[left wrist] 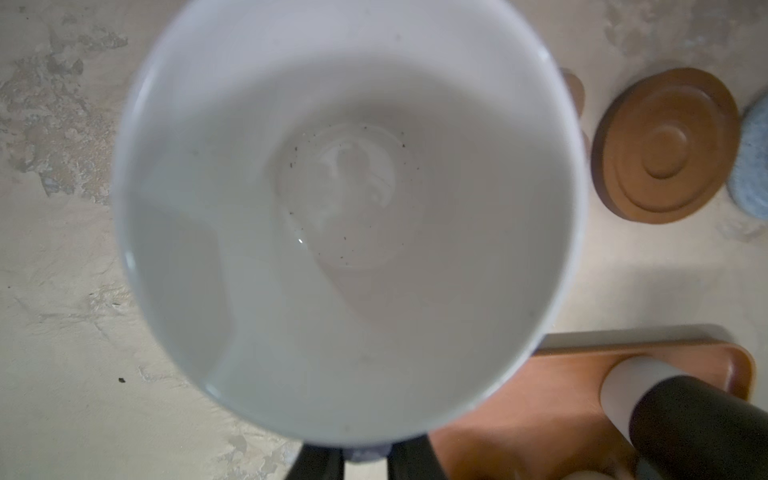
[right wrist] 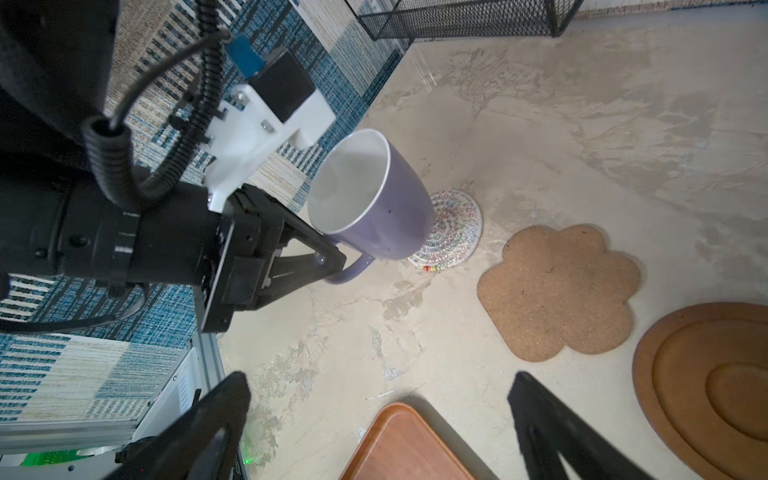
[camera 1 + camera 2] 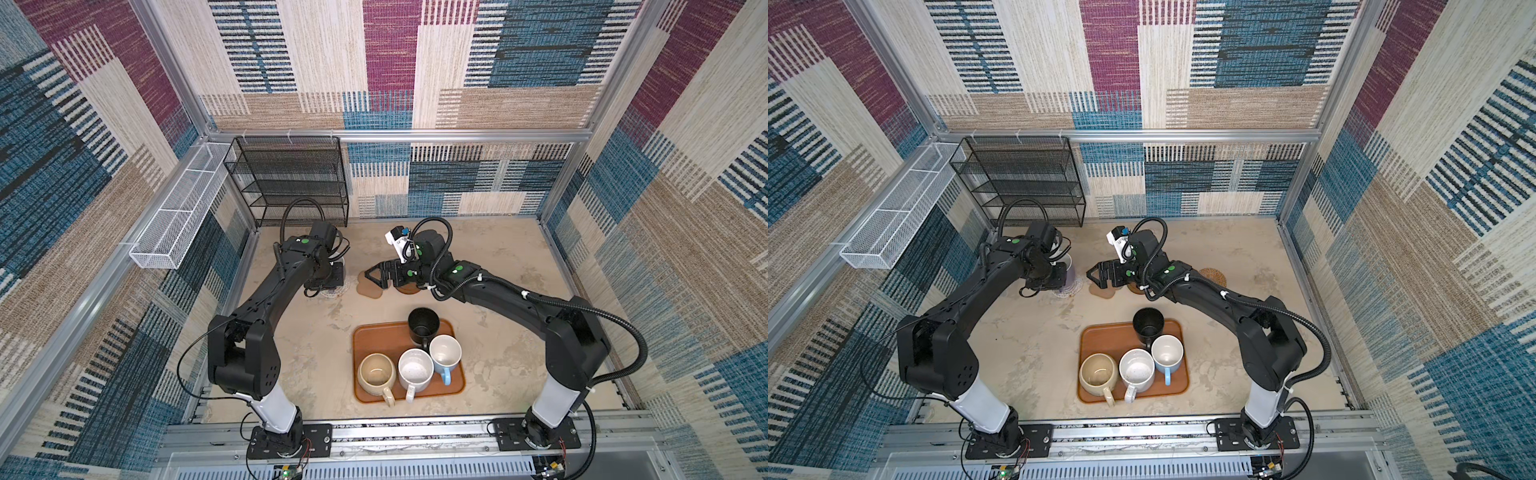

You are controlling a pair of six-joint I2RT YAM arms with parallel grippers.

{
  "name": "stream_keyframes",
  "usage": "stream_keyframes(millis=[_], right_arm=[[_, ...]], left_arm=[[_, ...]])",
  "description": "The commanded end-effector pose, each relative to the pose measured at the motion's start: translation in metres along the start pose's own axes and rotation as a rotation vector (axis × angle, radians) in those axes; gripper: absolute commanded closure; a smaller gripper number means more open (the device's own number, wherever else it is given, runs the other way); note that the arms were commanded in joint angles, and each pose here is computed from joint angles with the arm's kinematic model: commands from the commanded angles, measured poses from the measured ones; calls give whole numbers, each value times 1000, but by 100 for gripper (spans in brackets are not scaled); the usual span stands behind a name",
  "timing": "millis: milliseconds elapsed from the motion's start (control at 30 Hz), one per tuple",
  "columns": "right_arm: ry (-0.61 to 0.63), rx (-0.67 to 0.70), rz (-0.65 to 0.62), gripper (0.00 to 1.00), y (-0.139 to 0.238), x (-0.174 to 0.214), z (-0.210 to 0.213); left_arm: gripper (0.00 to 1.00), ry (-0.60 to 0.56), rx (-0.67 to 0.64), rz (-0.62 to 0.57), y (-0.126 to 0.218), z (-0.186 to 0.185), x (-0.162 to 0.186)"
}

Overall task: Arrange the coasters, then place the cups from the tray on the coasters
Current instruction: 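Carry the lavender mug with the left gripper onto the colourful beaded coaster, then open the left gripper and raise it off the lavender mug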

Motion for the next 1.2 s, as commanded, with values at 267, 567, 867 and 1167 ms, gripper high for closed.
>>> stream_keyframes(millis=[267,567,867,1167], right_arm=[[4,36,14,1,-14,1,-12],[10,33,27,0,-15,7,-14],[20,35,21,0,-9,4,-10],[30,38,17,0,0,3,-7]], left_arm=[[100,-44,0,6,-41,-2,-29],[100,6,0,63,-62,1,-22],[100,43,12,105,-67,0,-13],[69,47,-1,137,-69,3,-5]])
Point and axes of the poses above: each gripper's point midway between its finger pads, its own y axis back along the fingers, its own z axis along the line the jaws close on, x = y × z, the point moved 1 cm from there along y, back along the fingers, and after that the axes turned 10 degrees about y, right-handed, at the moved point
